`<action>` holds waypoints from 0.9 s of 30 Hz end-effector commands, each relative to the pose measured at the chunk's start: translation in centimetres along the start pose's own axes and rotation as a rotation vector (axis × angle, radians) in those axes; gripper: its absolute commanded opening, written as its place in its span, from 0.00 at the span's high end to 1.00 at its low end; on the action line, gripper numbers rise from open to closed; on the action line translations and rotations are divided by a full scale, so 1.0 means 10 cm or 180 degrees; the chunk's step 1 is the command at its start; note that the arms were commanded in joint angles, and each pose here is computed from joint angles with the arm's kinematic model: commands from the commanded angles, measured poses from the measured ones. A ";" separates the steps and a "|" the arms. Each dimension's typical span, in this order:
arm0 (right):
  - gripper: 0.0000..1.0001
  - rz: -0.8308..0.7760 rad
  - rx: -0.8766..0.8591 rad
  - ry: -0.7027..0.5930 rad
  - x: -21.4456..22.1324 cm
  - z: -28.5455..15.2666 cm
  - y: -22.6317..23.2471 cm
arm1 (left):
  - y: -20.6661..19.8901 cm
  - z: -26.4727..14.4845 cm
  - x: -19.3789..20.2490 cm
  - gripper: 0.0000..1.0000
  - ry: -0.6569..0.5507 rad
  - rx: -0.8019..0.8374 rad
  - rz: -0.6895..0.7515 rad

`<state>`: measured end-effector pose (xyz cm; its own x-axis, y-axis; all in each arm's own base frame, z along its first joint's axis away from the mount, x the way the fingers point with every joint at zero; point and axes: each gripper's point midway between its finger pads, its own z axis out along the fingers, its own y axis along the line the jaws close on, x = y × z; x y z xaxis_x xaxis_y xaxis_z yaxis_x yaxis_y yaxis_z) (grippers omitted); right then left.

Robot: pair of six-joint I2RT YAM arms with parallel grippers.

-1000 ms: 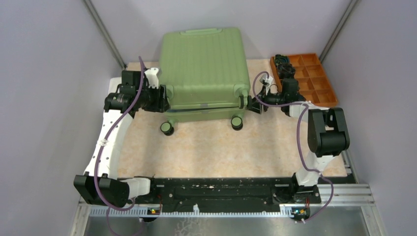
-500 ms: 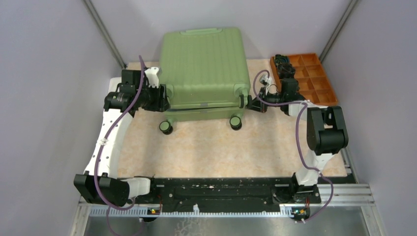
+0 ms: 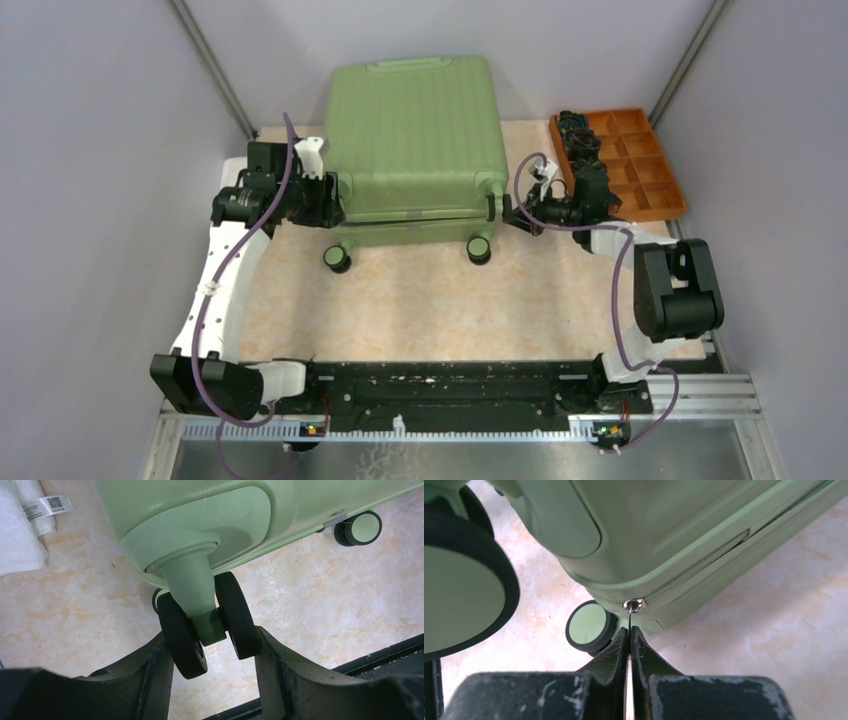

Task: Pack the luggage
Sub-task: Zip the luggage at the center of the board.

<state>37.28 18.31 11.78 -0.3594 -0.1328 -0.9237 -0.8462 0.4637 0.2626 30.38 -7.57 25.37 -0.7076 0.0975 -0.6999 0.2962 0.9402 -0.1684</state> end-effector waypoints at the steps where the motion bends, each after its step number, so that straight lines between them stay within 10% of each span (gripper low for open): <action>1: 1.00 -0.0100 0.0159 -0.0205 -0.23 -0.09 0.08 | -0.22 -0.32 -0.70 1.00 -0.0923 0.0215 0.0396; 27: 1.00 -0.0327 0.0181 -0.0792 -0.26 0.07 0.98 | -0.31 -0.31 -0.64 1.00 -0.0896 0.0375 0.0362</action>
<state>33.07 20.52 13.11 -0.2705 -0.0199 -0.9625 -0.7506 0.6304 0.1979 30.33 -7.51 25.42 -0.7058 0.0990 -0.7015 0.2973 0.9402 -0.1665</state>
